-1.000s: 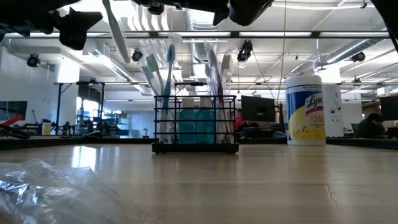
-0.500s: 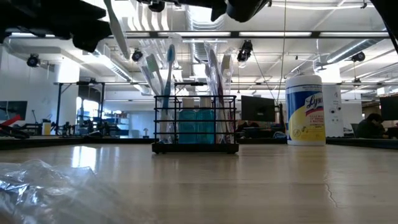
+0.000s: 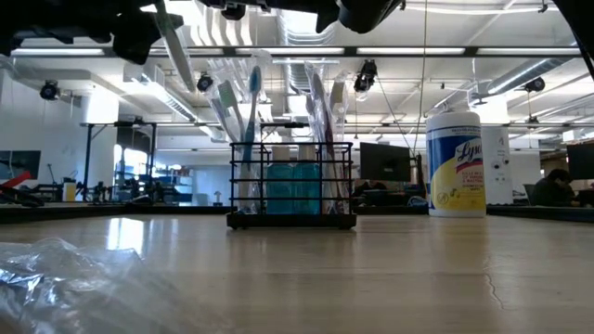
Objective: Pick & Place toothbrushing station
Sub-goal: Put the green toothbrush into the black mesh organizer
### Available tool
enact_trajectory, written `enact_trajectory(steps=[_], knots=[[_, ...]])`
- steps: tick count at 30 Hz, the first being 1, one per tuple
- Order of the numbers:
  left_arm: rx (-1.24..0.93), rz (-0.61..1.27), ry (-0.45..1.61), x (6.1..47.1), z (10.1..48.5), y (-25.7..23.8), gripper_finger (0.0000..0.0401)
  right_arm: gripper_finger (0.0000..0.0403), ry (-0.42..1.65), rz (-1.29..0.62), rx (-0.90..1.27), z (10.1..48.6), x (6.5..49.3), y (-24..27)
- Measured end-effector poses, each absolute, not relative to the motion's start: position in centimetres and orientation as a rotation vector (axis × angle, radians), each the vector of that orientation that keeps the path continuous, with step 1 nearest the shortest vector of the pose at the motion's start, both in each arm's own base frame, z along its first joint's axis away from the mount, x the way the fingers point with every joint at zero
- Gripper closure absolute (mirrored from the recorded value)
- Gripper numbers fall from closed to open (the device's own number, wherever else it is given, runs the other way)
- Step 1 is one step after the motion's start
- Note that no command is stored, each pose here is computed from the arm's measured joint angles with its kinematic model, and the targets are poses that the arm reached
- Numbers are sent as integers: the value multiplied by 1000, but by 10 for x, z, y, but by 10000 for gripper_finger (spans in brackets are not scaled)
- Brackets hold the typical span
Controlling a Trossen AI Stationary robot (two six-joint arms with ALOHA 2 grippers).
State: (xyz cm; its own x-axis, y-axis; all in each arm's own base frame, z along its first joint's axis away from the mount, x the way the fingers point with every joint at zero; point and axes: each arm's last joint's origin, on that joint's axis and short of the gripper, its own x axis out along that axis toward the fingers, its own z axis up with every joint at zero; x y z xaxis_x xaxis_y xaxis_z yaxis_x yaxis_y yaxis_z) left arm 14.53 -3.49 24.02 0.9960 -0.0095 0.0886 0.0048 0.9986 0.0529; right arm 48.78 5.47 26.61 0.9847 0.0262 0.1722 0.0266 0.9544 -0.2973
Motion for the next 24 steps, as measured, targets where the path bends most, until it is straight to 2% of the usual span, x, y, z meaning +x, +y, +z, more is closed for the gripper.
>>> enact_trajectory(steps=[4, 7, 11, 16, 20, 24], knots=[[55, -1, -85, 147, 239, -35, 155, 390, -175, -1, -307, 266, 488, 55], [55, 0, -85, 147, 239, -35, 188, 390, -172, -20, -306, 266, 488, 54], [70, 0, -92, 148, 240, -35, 259, 390, -172, -23, -306, 266, 488, 54], [174, -48, -97, 148, 240, -37, 375, 390, -170, -19, -305, 266, 488, 54], [198, -62, -90, 147, 239, -37, 376, 386, -149, -30, -269, 266, 487, 54], [209, -59, -118, 143, 243, -36, 376, 353, -70, -30, -253, 284, 477, 52]])
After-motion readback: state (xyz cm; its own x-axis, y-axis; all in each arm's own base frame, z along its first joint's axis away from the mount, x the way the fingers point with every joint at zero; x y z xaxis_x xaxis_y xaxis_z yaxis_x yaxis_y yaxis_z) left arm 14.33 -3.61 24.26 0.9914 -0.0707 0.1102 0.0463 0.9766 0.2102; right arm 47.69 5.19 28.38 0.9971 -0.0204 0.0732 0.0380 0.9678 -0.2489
